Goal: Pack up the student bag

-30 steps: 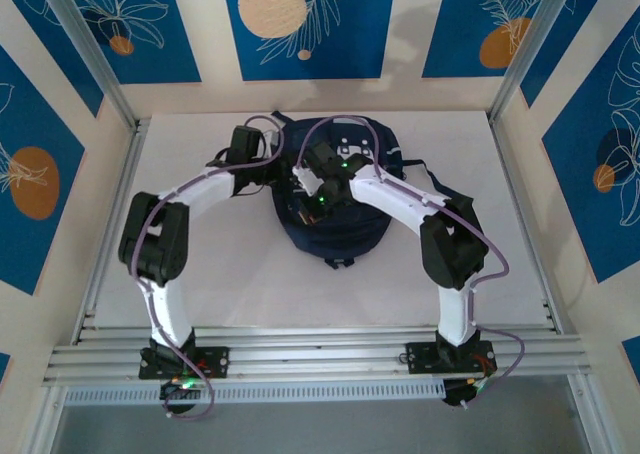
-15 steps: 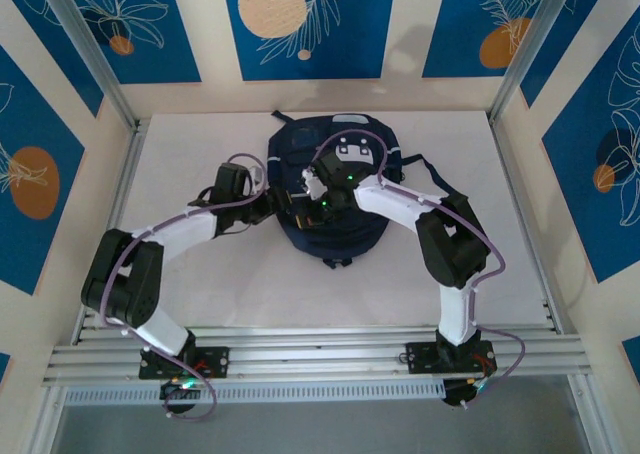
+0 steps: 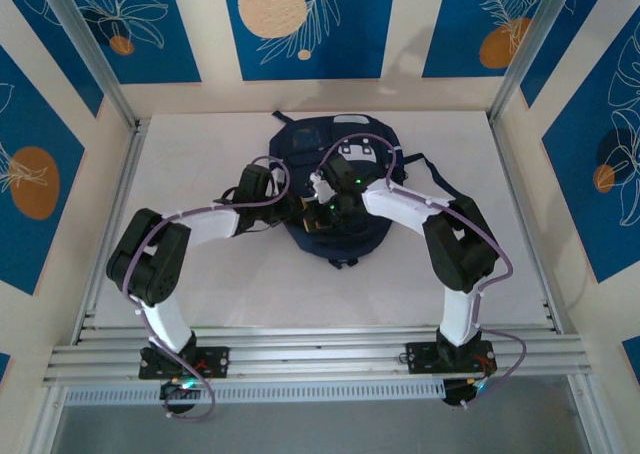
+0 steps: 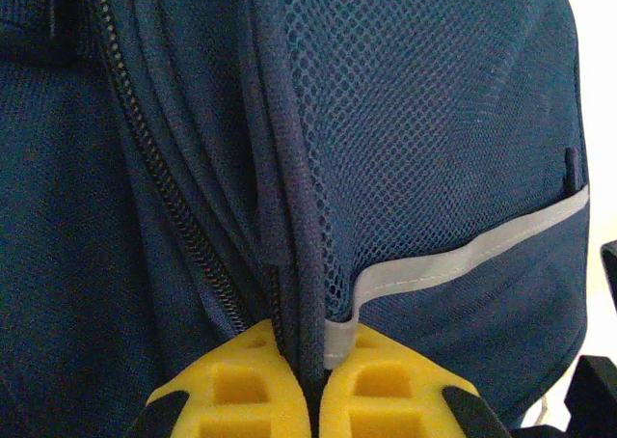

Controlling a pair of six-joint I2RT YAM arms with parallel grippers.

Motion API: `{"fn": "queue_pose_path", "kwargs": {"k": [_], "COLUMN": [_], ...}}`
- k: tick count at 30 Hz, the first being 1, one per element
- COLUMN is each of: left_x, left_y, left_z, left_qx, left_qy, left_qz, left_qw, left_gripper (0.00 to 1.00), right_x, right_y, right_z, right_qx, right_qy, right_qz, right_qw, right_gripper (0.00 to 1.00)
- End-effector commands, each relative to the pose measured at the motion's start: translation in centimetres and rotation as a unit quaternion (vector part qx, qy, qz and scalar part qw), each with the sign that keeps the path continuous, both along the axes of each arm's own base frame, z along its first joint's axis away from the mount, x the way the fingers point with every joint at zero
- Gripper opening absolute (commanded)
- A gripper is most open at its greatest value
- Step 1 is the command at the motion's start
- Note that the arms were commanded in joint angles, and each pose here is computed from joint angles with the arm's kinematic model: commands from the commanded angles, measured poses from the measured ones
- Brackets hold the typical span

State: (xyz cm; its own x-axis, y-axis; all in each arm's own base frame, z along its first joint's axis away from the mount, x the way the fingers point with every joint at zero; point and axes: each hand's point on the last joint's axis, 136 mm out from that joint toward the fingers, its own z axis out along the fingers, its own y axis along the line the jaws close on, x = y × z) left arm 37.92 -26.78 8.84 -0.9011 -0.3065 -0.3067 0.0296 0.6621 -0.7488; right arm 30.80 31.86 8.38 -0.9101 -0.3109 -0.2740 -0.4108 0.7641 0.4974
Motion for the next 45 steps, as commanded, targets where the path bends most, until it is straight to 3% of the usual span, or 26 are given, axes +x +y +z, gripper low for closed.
{"fn": "queue_pose_path", "kwargs": {"k": [1, 5, 8, 17, 25, 30, 33, 37, 45], "left_x": [1.4, 1.0, 0.8, 0.2, -0.2, -0.8, -1.4, -1.9, -2.3], "left_y": [2.5, 4.2, 4.5, 4.4, 4.2, 4.0, 4.1, 4.3, 4.7], "left_z": [0.0, -0.1, -0.1, 0.1, 0.0, -0.1, -0.2, -0.4, -0.3], "left_qx": [0.04, 0.065, 0.077, 0.099, 0.118, 0.129, 0.136, 0.141, 0.152], "left_qy": [-0.032, -0.03, -0.03, -0.025, -0.016, -0.012, -0.012, -0.009, -0.01], "left_qz": [0.021, 0.014, 0.001, -0.046, -0.102, -0.139, -0.156, -0.165, -0.175], "left_qw": [0.998, 0.997, 0.997, 0.994, 0.988, 0.982, 0.978, 0.976, 0.973], "left_gripper": [0.0, 0.0, 0.0, 0.0, 0.0, 0.0, 0.0, 0.0, 0.0], "right_x": [-4.7, -4.7, -3.5, 2.4, 7.5, 14.6, 18.7, 21.2, 20.9], "right_y": [-4.5, -11.2, -15.0, -22.0, -23.6, -25.1, -26.0, -25.5, -25.1], "right_z": [-0.5, -2.8, -3.2, -1.4, -1.0, 0.4, 2.0, 2.7, 0.6], "right_qx": [-0.111, -0.267, -0.328, -0.355, -0.36, -0.374, -0.357, -0.319, -0.304], "right_qy": [0.034, 0.014, 0.005, -0.025, -0.126, -0.247, -0.262, -0.265, -0.242], "right_qz": [0.085, 0.098, 0.079, 0.018, 0.161, 0.176, 0.12, 0.091, 0.094], "right_qw": [0.99, 0.958, 0.941, 0.934, 0.91, 0.876, 0.889, 0.905, 0.917], "right_gripper": [0.0, 0.0, 0.0, 0.0, 0.0, 0.0, 0.0, 0.0, 0.0]}}
